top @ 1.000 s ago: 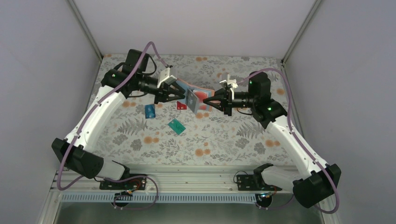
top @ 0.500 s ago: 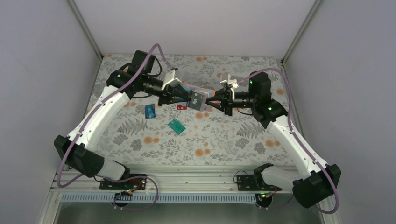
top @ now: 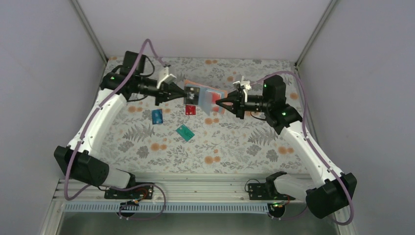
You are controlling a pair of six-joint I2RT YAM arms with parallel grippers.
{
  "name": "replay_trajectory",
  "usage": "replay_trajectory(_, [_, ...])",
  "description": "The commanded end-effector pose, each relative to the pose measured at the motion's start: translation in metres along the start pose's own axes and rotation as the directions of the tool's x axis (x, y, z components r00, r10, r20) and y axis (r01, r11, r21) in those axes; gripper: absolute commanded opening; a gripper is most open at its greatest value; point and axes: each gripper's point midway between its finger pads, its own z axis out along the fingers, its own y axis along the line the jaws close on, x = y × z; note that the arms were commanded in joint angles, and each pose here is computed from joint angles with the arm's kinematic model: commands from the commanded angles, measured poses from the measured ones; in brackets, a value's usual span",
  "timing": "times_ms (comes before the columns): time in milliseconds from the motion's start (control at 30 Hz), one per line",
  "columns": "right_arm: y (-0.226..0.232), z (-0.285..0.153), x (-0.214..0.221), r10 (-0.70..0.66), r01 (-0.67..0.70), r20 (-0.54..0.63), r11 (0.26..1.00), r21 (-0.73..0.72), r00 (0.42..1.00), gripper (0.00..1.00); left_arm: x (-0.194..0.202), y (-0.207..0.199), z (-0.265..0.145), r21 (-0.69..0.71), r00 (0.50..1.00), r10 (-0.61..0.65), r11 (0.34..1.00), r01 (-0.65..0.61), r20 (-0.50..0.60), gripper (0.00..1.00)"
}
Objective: Take the credit cards out of the card holder
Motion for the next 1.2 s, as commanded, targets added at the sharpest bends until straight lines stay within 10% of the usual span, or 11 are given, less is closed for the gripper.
replay_trajectory(0, [-0.028,-0.019,-0.008,0.042,-0.050,0.051,0.985,0.164,0.998,0.04,0.008,0.015,-0.029,-0.108,1.000,0.001,0.994,0.001,0.014,0.02])
replay_trajectory(233, [-0.086,-0.043,-0.002,0.182,-0.214,0.120,0.907,0.363,0.976,0.04,0.066,0.042,-0.033,-0.218,0.959,-0.282,0.937,0.272,-0.017,0.02])
replay_trajectory(467, [-0.094,-0.042,0.005,0.225,-0.252,0.116,0.891,0.379,0.968,0.04,0.203,0.070,-0.011,-0.291,0.691,-0.715,0.687,0.666,-0.107,0.02])
replay_trajectory(1167, [-0.101,-0.031,0.020,0.263,-0.265,0.053,0.901,0.343,0.963,0.04,0.263,0.221,-0.003,-0.354,0.558,-0.829,0.527,0.772,-0.017,0.02])
